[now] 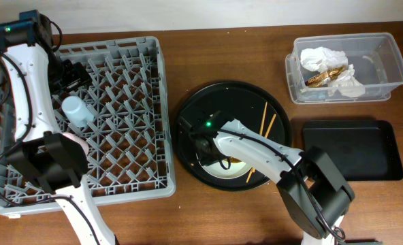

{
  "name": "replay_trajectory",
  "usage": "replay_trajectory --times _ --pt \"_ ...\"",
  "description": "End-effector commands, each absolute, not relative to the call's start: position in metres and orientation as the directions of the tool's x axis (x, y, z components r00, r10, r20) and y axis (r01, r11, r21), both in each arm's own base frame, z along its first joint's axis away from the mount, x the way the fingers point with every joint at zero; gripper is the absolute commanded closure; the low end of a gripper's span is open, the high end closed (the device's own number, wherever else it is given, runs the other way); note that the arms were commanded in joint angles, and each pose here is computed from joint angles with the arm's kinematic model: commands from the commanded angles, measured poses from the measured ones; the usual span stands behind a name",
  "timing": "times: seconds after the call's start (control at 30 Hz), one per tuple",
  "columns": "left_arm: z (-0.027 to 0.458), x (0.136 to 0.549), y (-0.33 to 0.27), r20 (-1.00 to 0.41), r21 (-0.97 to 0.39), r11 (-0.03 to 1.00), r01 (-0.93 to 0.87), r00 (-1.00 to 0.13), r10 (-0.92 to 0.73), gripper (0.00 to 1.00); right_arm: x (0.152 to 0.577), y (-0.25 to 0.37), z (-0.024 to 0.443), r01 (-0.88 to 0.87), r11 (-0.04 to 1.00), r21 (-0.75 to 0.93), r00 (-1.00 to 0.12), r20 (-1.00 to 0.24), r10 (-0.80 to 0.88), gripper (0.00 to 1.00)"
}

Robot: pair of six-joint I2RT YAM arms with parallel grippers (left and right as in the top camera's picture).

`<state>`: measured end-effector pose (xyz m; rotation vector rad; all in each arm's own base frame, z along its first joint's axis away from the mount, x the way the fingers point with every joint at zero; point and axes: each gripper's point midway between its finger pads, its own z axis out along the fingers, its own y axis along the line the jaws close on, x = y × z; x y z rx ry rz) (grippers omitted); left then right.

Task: Sort waste into correct bins and load items into the dishwasher rack
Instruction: 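Grasp the yellow bowl with the right gripper and lift it off the plate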

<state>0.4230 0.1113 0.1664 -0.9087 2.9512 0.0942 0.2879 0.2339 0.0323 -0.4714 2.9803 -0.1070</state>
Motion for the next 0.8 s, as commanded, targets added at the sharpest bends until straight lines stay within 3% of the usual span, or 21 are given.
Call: replay_trajectory --times 0.0,0.13,0.4,0.63,0.77 --pt "0.177 0.423 0.115 -0.100 0.039 0.820 -0.571 -0.819 -0.565 0.01 0.289 0.232 0.032 -0.304 0.946 -0.111 -0.941 -0.118 -0.316 0.80" --pt "0.177 0.423 0.115 -0.100 0.039 0.820 -0.571 -0.819 -0.565 0.01 0.287 0.233 0.032 -0.306 0.946 -0.103 -0.942 -0.108 -0.317 0.96" --pt "0.177 0.423 0.115 -0.100 0.039 0.820 -0.571 -0.819 -0.565 0.01 0.282 0.229 0.044 -0.306 0.945 -0.117 -0.946 -0.070 -0.315 0.96" --pt "0.177 0.423 0.115 -0.100 0.039 0.820 -0.570 -0.819 -0.565 0.01 0.312 0.214 0.123 -0.137 0.981 -0.134 -0.976 -0.153 -0.157 0.96" --pt "0.177 0.423 0.115 -0.100 0.039 0.820 -0.570 -0.819 -0.565 0.01 0.332 0.165 0.179 0.002 0.993 -0.119 -0.984 -0.177 -0.019 0.96"
